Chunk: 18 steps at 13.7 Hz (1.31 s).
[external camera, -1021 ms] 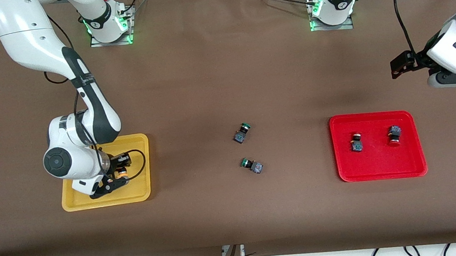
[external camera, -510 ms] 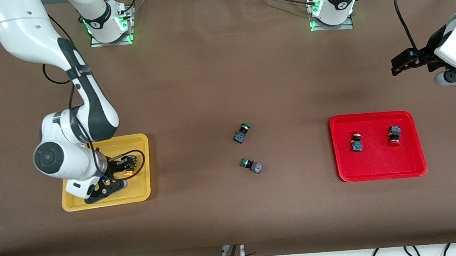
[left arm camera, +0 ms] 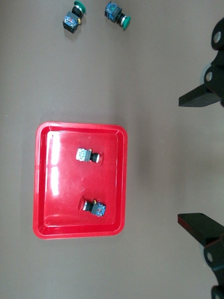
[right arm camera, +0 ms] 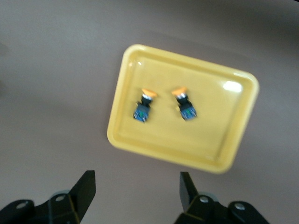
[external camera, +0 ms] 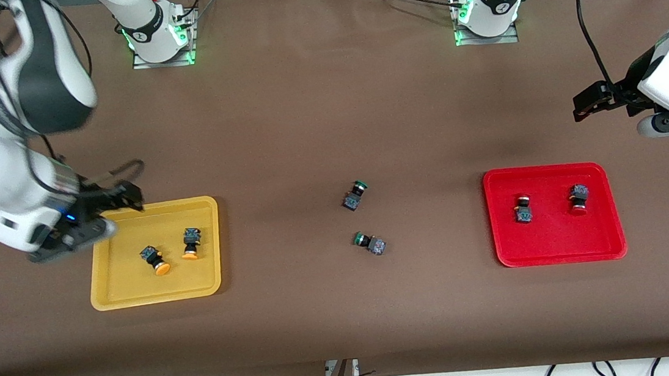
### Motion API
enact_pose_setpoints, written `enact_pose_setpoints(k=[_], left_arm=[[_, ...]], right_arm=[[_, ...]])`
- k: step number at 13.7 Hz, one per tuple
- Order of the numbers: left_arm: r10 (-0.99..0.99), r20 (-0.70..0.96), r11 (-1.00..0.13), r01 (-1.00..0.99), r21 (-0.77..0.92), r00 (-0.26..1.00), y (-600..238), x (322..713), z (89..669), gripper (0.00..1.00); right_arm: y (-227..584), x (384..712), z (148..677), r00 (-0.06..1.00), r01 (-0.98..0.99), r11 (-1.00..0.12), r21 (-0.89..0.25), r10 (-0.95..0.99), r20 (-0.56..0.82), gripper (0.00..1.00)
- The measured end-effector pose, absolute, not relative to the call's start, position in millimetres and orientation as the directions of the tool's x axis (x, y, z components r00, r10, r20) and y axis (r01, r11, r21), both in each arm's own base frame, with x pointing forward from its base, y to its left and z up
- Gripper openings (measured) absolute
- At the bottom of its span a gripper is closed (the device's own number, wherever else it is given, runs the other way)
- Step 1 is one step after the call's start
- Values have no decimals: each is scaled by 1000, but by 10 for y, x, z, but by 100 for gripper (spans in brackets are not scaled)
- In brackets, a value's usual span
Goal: Place red and yellow buttons in trays
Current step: 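Release the yellow button in the yellow tray and raise the right gripper away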
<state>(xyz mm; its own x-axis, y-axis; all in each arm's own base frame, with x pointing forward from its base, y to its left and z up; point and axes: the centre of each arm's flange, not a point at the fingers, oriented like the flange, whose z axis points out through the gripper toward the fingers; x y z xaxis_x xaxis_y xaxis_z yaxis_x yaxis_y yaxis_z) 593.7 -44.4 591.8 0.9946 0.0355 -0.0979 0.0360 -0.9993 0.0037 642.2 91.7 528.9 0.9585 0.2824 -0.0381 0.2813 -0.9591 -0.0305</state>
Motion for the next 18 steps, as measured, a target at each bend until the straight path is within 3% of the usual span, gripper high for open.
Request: enact_pose_setpoints(k=[3, 7, 8, 9, 10, 18], left_arm=[[40, -101, -999, 41, 4, 994, -423, 5970, 5891, 100], [49, -103, -999, 50, 4, 994, -378, 5987, 5874, 100], [50, -103, -999, 51, 4, 993, -377, 5988, 5872, 100], [53, -103, -999, 53, 3, 993, -376, 5989, 5872, 100], [55, -103, -998, 56, 3, 993, -375, 5989, 5872, 100], [57, -109, -998, 58, 3, 992, -375, 6006, 5834, 100]], right_arm=[[514, 6186, 5685, 972, 228, -973, -25, 229, -50, 85], [397, 5857, 5706, 976, 201, -979, -28, 202, -75, 87], [395, 5806, 5702, 976, 203, -979, -27, 204, -74, 92], [407, 5802, 5686, 976, 205, -978, -25, 206, -72, 99], [424, 5824, 5663, 976, 207, -978, -21, 208, -69, 100], [553, 5894, 5715, 976, 218, -976, -8, 218, -27, 100]])
